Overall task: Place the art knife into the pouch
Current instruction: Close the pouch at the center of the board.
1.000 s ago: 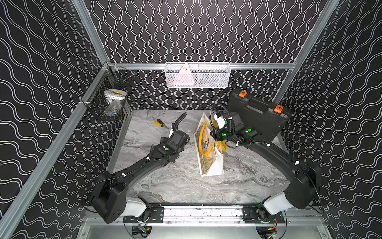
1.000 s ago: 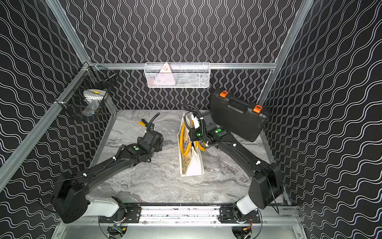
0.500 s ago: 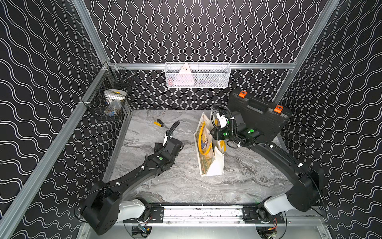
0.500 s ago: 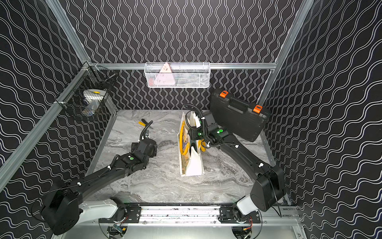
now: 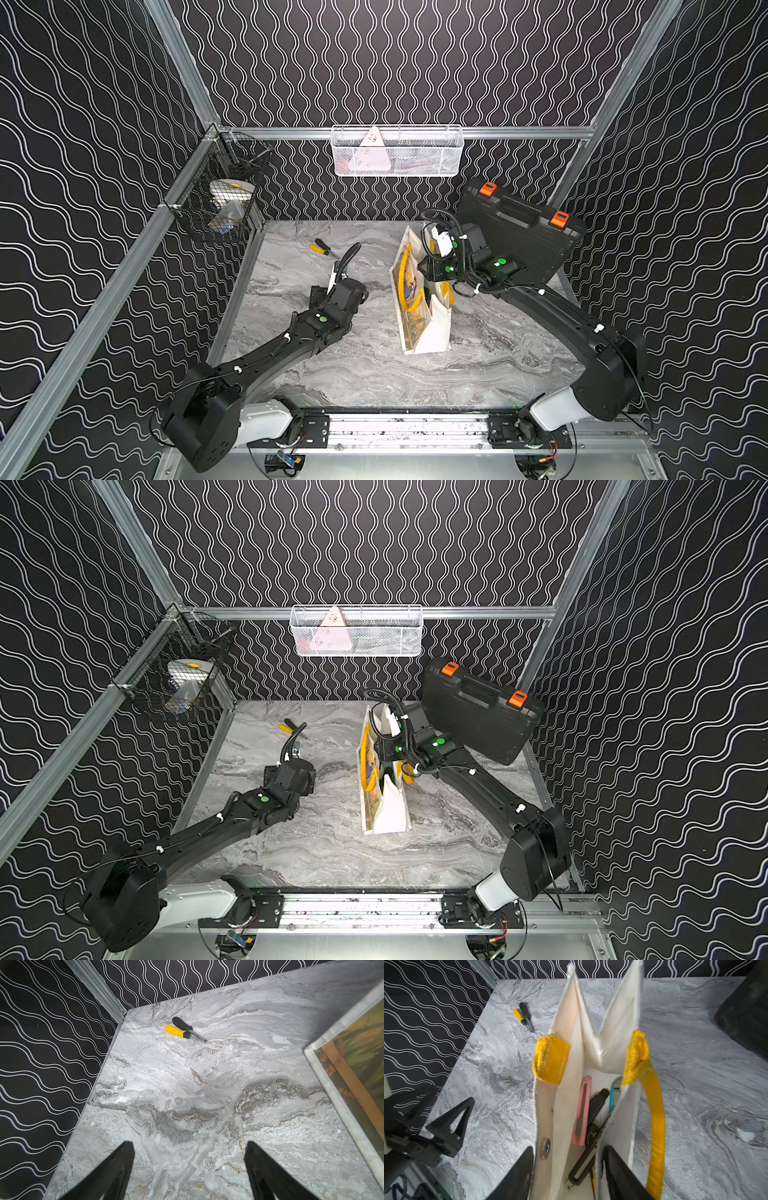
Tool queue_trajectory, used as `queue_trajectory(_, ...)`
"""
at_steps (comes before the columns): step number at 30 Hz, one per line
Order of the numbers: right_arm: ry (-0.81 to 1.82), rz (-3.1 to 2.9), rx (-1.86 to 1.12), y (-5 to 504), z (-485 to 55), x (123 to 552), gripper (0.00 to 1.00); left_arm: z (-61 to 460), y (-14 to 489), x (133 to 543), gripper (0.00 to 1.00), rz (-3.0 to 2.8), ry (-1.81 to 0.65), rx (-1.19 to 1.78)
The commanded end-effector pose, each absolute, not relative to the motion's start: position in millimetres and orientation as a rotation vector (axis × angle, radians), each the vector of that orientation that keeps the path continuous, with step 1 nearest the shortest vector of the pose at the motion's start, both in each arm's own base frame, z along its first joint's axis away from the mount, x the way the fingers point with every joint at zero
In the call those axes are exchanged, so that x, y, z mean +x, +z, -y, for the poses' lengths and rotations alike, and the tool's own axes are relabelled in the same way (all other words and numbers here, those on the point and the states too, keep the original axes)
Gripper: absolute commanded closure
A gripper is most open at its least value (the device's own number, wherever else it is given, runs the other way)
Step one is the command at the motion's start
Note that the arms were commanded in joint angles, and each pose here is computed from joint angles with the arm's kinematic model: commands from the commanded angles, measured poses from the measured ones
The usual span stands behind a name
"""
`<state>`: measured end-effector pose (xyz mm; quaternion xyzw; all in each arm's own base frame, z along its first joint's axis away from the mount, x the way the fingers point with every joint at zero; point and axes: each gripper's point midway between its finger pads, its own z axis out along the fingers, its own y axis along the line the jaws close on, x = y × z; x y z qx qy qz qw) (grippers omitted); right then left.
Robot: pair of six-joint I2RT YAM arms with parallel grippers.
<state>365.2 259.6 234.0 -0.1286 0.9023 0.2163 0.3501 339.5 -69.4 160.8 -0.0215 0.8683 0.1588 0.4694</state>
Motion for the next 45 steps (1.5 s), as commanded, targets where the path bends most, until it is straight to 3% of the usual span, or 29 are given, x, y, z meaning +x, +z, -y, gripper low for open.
queue_trajectory(1,0.565,-2.345,-0.34,235.8,-267.5,364.0,0.44,72.2,165.3,343.8,0.12,-2.114,0.371,-0.059)
queue_trajectory(11,0.325,-2.437,-0.308,211.6,-268.0,373.1,0.44,74.8,161.6,343.9,0.12,-2.119,0.356,-0.051)
queue_trajectory(14,0.258,-2.455,-0.285,208.0,-263.4,375.9,0.57,74.1,160.3,343.8,0.12,-2.117,0.361,-0.05)
queue_trajectory(21,0.173,-2.449,-0.252,210.9,-255.8,378.2,1.0,73.4,160.6,342.7,0.12,-2.112,0.356,-0.052)
queue_trajectory(30,0.143,-2.432,-0.257,220.8,-252.5,379.9,1.0,69.5,160.8,343.0,0.12,-2.101,0.386,-0.06)
queue_trajectory(31,0.162,-2.429,-0.267,222.0,-255.7,379.9,0.99,69.1,161.5,343.2,0.12,-2.093,0.387,-0.066)
queue_trajectory(35,0.211,-2.397,-0.27,232.0,-260.7,381.4,0.6,70.6,162.4,345.2,0.12,-2.08,0.368,-0.069)
queue_trajectory(37,0.229,-2.378,-0.276,238.9,-261.9,381.2,0.49,69.8,161.3,346.2,0.12,-2.084,0.374,-0.068)
queue_trajectory(45,0.264,-2.301,-0.253,266.7,-251.5,374.1,0.28,69.2,158.9,346.6,0.12,-2.082,0.359,-0.071)
